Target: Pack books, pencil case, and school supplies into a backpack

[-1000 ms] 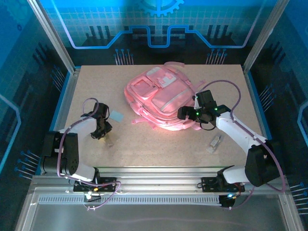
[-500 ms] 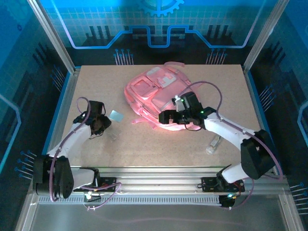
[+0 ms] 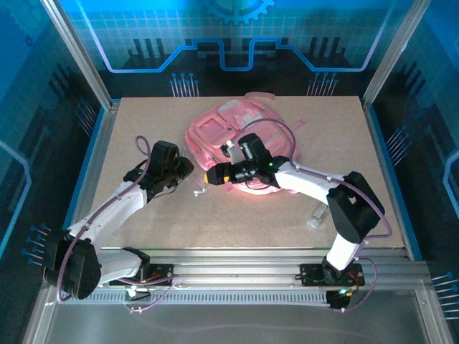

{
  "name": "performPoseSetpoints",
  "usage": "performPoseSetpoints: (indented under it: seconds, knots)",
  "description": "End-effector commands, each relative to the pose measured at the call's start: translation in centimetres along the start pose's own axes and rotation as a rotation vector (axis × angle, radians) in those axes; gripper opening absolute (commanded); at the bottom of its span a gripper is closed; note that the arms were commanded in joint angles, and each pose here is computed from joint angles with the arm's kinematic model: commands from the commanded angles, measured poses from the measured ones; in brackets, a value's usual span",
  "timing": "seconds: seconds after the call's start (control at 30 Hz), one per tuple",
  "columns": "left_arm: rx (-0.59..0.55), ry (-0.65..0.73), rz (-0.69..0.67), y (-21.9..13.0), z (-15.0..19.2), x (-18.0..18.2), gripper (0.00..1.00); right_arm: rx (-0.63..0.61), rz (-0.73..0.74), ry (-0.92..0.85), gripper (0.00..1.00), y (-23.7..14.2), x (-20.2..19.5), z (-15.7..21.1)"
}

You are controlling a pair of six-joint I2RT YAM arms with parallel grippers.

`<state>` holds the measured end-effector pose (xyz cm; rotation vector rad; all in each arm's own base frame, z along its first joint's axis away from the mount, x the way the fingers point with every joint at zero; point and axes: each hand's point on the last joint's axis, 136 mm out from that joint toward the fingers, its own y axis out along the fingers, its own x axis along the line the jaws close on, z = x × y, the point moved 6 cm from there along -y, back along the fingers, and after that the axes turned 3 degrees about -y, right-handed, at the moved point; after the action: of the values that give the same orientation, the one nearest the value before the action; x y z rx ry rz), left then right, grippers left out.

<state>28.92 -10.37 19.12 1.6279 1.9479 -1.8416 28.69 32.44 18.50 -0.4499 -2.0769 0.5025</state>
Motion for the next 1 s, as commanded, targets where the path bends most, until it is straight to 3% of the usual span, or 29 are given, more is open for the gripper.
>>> performPoseSetpoints:
  seconds: [0.0,0.23,0.33,0.37,0.47,0.57,0.77,0.97]
  knots:
    - [0.011,-0.025,0.073,0.1,0.3,-2.3,0.32,0.002,-0.071,-0.031,0.74,1.2,1.6,-0.7]
    - [0.032,-0.025,0.108,0.4,1.1,-3.3,0.34,0.038,-0.076,-0.012,0.42,3.0,1.1,-0.5]
    - [0.039,-0.017,0.117,0.2,1.3,-3.7,0.39,0.042,-0.080,-0.014,0.14,3.0,1.0,-0.5]
    - [0.040,-0.008,0.117,0.2,1.2,-3.8,0.48,0.039,-0.079,-0.014,0.01,2.7,0.9,-0.5]
    - [0.029,0.035,0.089,-0.1,1.0,-3.9,0.79,0.014,-0.075,-0.010,0.00,1.1,0.7,-0.8]
    - [-0.007,0.119,0.072,-0.8,0.2,-4.4,0.93,-0.022,-0.046,-0.004,0.00,-1.6,0.0,-1.0]
    - [-0.014,0.412,0.119,-1.2,-0.1,-8.3,0.93,-0.123,0.124,0.034,0.00,-9.8,-2.8,-1.0]
    - [0.003,0.830,0.147,0.9,3.6,-13.8,0.90,-0.280,0.395,0.197,0.00,-19.5,-7.7,0.1]
